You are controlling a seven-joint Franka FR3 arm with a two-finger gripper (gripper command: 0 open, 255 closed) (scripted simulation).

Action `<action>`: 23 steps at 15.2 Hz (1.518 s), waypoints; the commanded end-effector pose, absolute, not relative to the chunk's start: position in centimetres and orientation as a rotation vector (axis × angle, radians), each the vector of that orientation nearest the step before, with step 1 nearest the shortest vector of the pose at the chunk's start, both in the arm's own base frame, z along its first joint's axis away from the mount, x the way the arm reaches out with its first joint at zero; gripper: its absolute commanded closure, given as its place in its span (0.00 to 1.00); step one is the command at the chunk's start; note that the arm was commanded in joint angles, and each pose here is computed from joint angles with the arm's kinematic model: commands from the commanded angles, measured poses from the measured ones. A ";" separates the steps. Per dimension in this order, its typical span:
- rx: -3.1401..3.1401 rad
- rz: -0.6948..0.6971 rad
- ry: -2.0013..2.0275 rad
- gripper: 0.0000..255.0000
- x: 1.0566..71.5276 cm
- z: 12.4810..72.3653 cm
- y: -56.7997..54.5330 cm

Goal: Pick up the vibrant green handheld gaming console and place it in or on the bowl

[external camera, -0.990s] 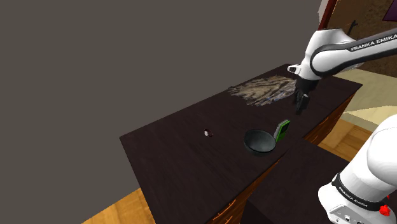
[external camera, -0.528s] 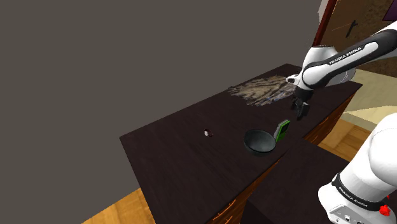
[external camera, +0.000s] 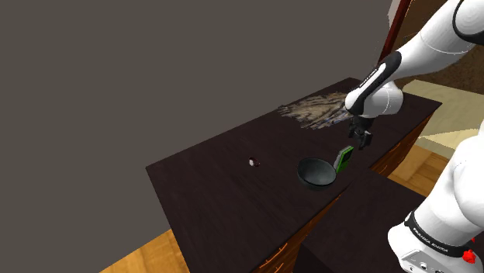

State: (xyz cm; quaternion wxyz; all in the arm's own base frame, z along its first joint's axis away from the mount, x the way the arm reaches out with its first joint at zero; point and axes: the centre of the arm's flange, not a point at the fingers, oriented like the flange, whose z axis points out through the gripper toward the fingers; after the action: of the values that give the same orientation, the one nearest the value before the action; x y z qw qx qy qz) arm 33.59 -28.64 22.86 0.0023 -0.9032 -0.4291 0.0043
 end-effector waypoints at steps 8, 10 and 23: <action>-2.825 0.013 -1.378 0.00 33.8 17.7 -29.2; -2.825 0.013 -1.378 0.00 33.8 17.7 -29.2; -2.825 0.013 -1.378 1.00 33.8 17.8 -29.2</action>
State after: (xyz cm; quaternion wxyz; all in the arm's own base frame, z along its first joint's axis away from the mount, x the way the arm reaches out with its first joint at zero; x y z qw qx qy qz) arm 33.82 -29.27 17.79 -0.0014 -0.8990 -0.4380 0.0039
